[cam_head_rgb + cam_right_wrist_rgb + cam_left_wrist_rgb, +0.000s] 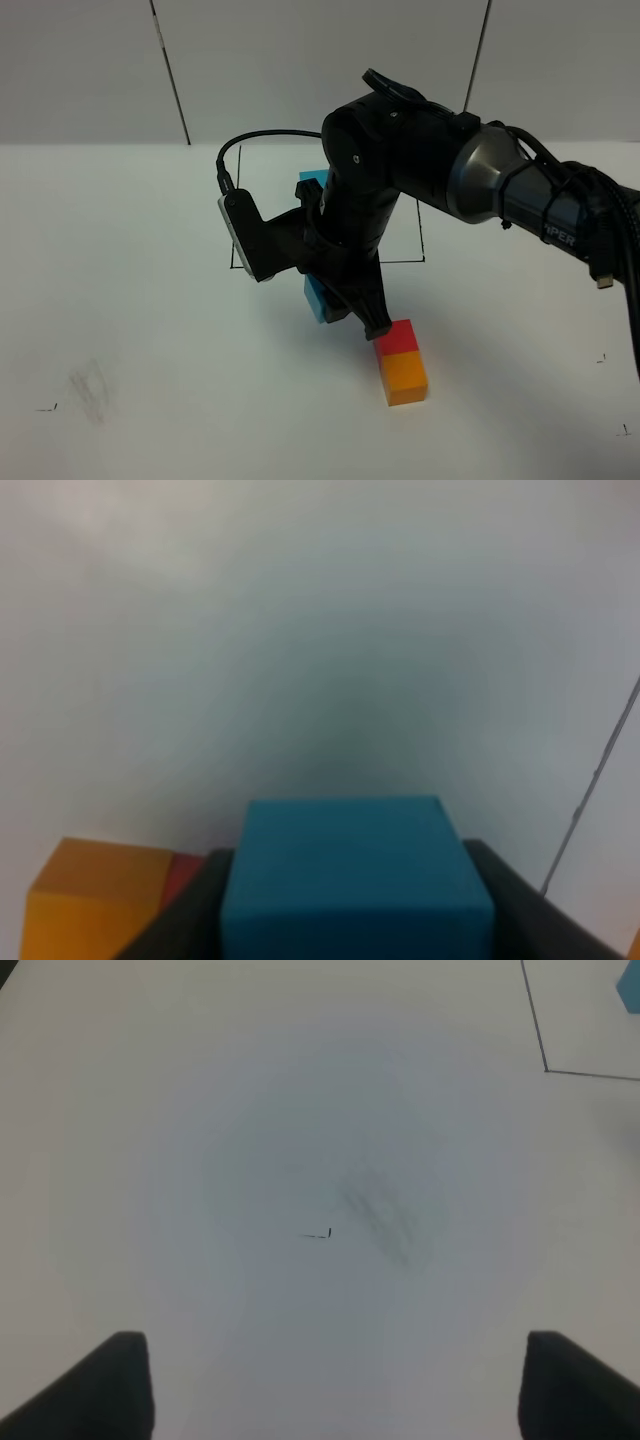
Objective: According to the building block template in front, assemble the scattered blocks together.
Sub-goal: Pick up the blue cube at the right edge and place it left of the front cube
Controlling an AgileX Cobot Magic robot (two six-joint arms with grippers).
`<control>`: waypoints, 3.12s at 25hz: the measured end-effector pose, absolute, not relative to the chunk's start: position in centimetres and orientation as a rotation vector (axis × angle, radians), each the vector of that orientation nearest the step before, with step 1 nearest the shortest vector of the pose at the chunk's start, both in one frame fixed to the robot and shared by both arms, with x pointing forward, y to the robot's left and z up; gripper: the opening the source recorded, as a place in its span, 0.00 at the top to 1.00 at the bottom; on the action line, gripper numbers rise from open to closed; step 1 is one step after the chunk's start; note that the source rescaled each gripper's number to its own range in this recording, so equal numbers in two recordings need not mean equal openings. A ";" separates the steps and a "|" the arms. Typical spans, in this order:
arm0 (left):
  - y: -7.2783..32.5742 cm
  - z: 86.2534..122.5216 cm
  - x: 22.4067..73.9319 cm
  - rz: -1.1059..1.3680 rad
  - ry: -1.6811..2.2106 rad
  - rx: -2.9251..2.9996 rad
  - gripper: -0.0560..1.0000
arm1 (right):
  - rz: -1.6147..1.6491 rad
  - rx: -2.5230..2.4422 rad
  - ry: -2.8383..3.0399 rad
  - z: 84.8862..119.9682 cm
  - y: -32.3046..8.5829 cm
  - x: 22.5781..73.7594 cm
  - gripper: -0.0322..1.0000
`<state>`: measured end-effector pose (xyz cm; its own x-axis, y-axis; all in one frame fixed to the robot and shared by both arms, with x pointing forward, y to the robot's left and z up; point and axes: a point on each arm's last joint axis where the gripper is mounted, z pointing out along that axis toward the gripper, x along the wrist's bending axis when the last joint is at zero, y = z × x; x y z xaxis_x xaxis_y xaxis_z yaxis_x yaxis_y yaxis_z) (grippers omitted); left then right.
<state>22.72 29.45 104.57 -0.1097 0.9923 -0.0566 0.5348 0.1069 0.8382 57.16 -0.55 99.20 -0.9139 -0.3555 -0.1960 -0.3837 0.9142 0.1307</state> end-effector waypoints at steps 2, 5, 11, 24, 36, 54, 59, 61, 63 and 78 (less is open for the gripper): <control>29.4 104.6 22.7 0.884 1.728 1.501 0.33 | 0.245 -0.569 2.913 98.5 -0.3 57.3 0.97; 29.4 104.6 22.7 0.884 1.728 1.501 0.33 | 0.223 -0.571 2.927 97.4 0.0 57.7 0.97; 29.4 104.6 22.7 0.884 1.728 1.501 0.33 | 0.215 -0.446 2.945 96.8 0.1 58.1 0.97; 29.4 104.6 22.7 0.884 1.728 1.501 0.33 | 0.119 -0.107 2.985 96.7 -0.6 58.2 0.97; 29.4 104.6 22.7 0.884 1.728 1.501 0.33 | 0.159 -0.066 3.071 96.7 -0.5 57.4 0.97; 29.4 104.6 22.7 0.884 1.728 1.501 0.33 | 0.238 -0.066 3.035 94.5 -0.3 57.3 0.97; 29.4 104.6 22.7 0.884 1.728 1.501 0.33 | 0.256 -0.069 3.023 93.8 -0.1 57.5 0.97; 29.4 104.6 22.7 0.884 1.728 1.501 0.33 | 0.242 -0.068 3.036 93.2 -0.1 57.6 0.97; 29.4 104.6 22.7 0.884 1.728 1.501 0.33 | 0.224 -0.072 3.050 92.3 0.0 57.6 0.97; 29.4 104.6 22.7 0.884 1.728 1.501 0.33 | 0.222 -0.061 3.043 91.4 -0.9 58.7 0.97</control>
